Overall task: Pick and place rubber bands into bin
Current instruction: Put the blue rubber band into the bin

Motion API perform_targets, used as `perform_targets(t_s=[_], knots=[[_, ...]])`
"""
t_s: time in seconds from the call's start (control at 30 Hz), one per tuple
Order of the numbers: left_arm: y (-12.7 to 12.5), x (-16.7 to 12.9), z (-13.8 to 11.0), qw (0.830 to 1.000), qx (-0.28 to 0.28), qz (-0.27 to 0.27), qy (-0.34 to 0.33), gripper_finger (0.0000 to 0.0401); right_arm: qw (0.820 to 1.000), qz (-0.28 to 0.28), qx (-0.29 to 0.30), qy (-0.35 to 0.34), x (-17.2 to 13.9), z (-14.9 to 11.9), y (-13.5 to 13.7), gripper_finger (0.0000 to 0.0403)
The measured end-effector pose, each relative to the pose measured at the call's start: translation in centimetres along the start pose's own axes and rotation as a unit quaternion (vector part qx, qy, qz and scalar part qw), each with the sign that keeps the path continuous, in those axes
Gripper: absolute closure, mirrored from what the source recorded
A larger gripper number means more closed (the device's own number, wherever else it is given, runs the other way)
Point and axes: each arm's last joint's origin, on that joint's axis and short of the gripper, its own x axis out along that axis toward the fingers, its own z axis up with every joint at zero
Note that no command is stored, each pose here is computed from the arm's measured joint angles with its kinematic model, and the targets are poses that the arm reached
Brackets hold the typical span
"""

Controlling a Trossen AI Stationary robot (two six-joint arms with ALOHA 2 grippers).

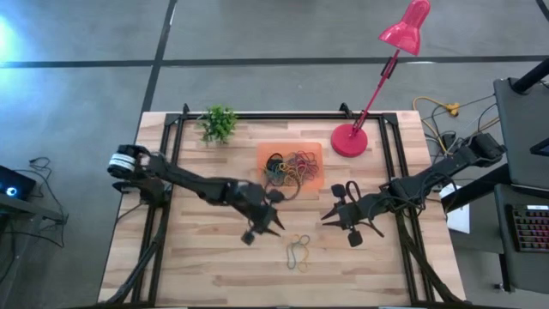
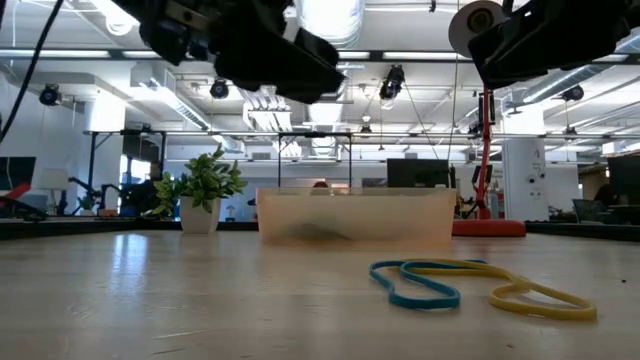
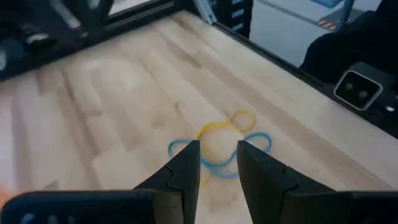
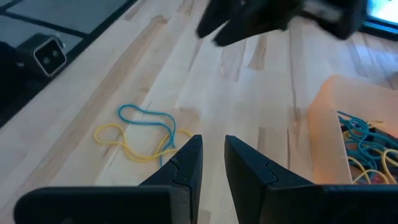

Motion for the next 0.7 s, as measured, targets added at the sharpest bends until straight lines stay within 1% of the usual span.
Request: perform_targets(t_s=[0.03,0.1,0.17,0.23,0.3,0.37,0.43,0.5,0.57,0.7], knots=[[-0.3,0.6,0.0,1.0,0.004,-0.002,-0.002,0.0311,1.0,0.0,0.0,0.0,0.0,0.0,0.0,0.0346],[-0.9,1.8,-0.9,1.0,0.001,-0.015,0.019,0.0311,1.0,0.0,0.0,0.003,0.0,-0.2,0.0,0.0346],[-1.1,3.3,-1.3,1.0,0.006,-0.015,0.025,0.0311,1.0,0.0,0.002,0.001,0.0,-0.1,0.0,0.0346],[-1.5,4.4,-2.4,0.998,0.013,-0.016,0.055,0.0311,1.0,0.0,0.002,0.0,0.0,-0.1,0.0,0.0346],[-1.5,5.8,-3.2,0.997,0.038,-0.002,0.069,0.0311,1.0,0.0,0.002,0.0,0.0,-0.1,0.0,0.0346],[-1.8,6.8,-4.5,0.993,0.051,0.001,0.104,0.0311,1.0,0.0,0.003,-0.003,0.0,-0.1,0.0,0.0346],[-1.7,7.9,-4.8,0.993,0.057,0.011,0.106,0.0311,1.0,0.0,0.005,0.0,0.0,-0.2,0.0,0.0346],[-1.6,8.5,-5.1,0.992,0.048,0.009,0.115,0.0311,1.0,0.0,0.007,-0.002,0.0,-0.1,0.0,0.0346],[-1.5,9.0,-4.8,0.994,0.028,0.014,0.106,0.0311,1.0,0.0,0.006,0.003,0.0,-0.2,0.0,0.0346],[-1.3,9.1,-4.2,0.992,-0.065,0.022,0.107,0.0311,1.0,0.0,0.007,0.006,0.0,-0.3,0.0,0.0346]])
